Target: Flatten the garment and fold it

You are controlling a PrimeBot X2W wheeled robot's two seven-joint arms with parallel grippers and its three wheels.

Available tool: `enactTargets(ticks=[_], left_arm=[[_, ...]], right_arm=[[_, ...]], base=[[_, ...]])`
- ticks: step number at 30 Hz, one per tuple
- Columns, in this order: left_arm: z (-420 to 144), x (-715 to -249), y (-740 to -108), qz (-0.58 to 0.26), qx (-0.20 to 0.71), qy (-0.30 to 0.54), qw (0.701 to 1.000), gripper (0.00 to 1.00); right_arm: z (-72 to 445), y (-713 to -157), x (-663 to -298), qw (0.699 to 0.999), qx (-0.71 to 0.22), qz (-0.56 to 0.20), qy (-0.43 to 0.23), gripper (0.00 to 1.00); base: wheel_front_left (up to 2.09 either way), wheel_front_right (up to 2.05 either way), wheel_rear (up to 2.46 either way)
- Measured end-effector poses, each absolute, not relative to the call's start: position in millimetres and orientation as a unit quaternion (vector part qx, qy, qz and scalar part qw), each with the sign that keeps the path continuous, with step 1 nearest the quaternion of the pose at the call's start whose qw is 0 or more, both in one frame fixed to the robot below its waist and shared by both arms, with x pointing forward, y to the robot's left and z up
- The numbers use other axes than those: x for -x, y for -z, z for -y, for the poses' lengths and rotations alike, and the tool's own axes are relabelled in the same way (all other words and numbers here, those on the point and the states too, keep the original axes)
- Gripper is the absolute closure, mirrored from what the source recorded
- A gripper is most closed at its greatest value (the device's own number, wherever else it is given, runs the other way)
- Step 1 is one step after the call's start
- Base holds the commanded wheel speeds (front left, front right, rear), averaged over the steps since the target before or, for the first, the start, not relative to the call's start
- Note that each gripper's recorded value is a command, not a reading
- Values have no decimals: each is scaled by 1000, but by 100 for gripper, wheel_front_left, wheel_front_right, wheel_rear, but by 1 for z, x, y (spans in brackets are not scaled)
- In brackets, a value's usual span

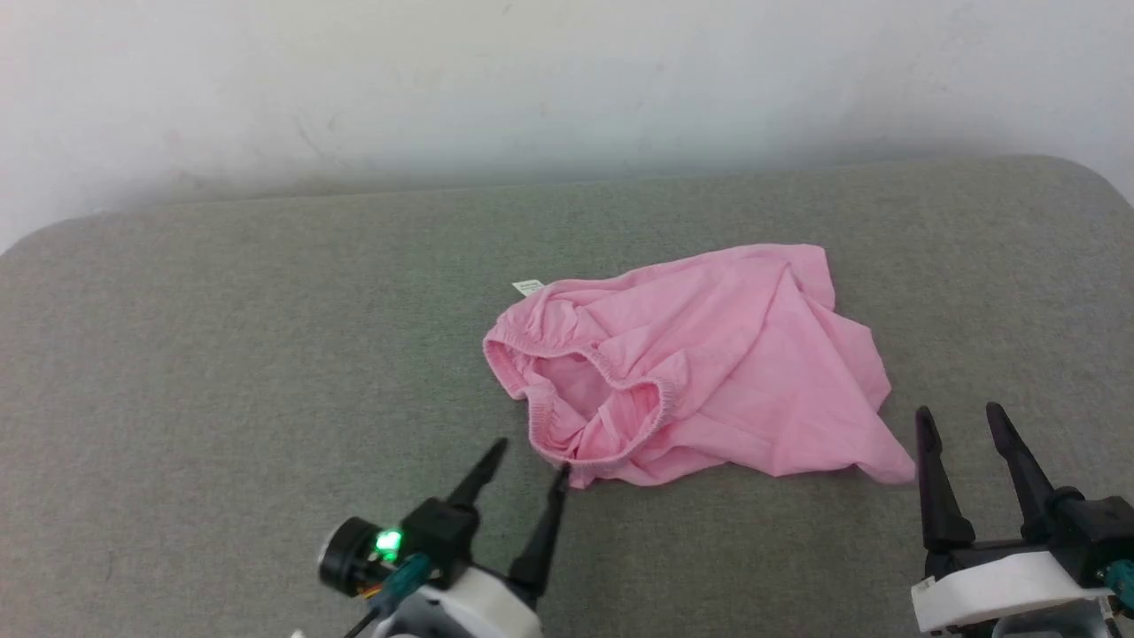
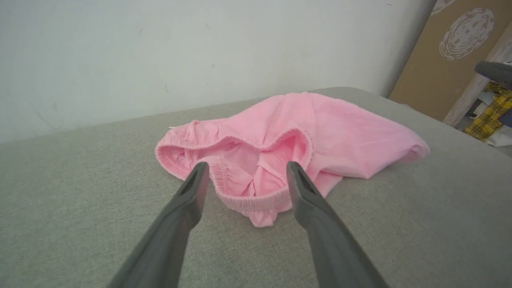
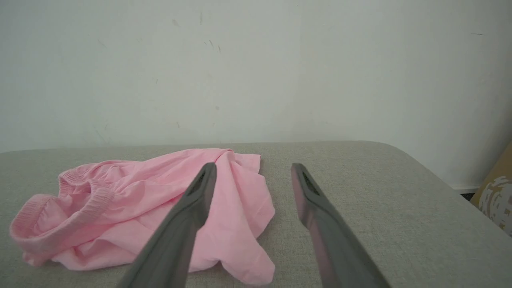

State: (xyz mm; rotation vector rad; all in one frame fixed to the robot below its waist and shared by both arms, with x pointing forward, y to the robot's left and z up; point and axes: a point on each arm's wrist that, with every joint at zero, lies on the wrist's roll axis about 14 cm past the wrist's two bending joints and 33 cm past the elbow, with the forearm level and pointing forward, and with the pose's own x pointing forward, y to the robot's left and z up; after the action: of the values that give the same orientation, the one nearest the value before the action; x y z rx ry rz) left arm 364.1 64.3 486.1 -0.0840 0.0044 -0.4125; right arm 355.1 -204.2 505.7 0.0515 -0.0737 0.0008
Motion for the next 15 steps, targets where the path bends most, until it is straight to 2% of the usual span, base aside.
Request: enactTargets(ticks=[6,15], left_arm=[[-9,-365,-466,-94,-21,314,945,0],[17,-376,-443,-211,-109,381,894,0]], right_arm=[[216,-499,-350,999,-22,24,20,0],[227,-487,-347,999,-20,3,40,0]], base=[[0,0,0],[0,0,0]])
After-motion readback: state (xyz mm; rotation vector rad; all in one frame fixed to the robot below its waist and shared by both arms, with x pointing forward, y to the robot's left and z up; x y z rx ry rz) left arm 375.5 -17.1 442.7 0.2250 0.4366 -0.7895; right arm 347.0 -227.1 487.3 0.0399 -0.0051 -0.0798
